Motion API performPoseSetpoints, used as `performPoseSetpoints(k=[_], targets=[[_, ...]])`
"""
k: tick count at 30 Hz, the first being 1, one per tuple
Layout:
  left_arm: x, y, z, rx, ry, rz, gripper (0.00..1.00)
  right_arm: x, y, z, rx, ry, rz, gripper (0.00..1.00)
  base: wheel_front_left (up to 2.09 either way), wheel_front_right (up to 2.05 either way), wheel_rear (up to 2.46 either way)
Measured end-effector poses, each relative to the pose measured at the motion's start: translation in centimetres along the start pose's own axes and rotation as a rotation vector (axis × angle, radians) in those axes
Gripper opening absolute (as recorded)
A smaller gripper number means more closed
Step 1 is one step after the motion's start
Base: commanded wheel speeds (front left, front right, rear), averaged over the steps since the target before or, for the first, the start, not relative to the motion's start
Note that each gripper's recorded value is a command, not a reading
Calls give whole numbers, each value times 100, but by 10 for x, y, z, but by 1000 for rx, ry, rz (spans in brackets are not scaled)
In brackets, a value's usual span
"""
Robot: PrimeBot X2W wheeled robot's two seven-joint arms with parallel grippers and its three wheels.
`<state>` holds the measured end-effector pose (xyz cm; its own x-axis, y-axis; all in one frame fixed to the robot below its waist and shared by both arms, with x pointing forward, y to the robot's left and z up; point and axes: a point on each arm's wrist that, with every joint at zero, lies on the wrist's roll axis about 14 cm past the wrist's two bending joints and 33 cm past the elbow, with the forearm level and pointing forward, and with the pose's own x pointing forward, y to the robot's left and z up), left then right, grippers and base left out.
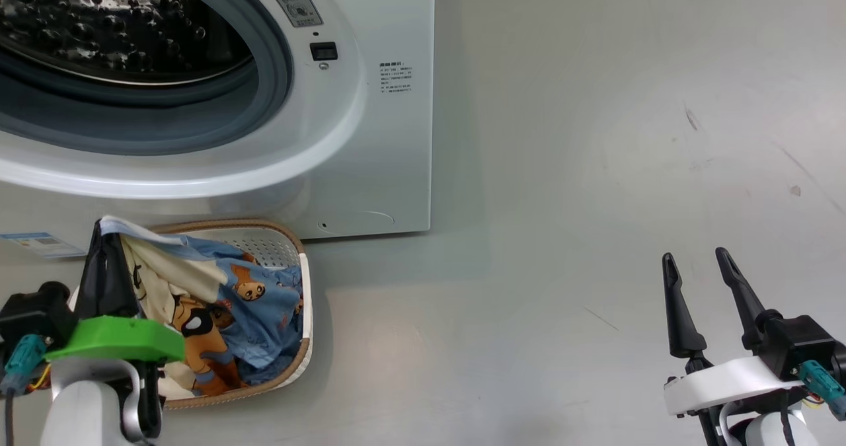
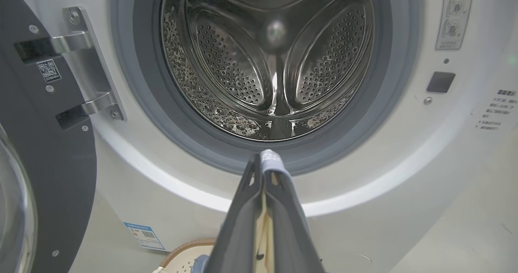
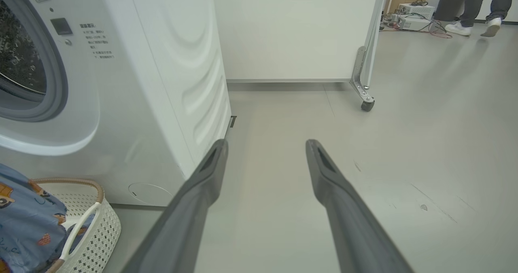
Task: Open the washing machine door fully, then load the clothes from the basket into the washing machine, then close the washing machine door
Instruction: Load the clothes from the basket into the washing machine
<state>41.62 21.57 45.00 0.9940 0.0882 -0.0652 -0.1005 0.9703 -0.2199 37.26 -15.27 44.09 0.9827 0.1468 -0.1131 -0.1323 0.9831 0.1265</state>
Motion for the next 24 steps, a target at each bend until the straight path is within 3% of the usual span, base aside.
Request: performPoseSetpoints(k=[15,24], targets=[[89,-19,-3,-6,-41,-49,0,35,-10,-32,0,76,-2,100,0,0,0],[134,-14,14,51,-77,-66,0,39,-8,-43,11,104,-3,100,0,0,0]])
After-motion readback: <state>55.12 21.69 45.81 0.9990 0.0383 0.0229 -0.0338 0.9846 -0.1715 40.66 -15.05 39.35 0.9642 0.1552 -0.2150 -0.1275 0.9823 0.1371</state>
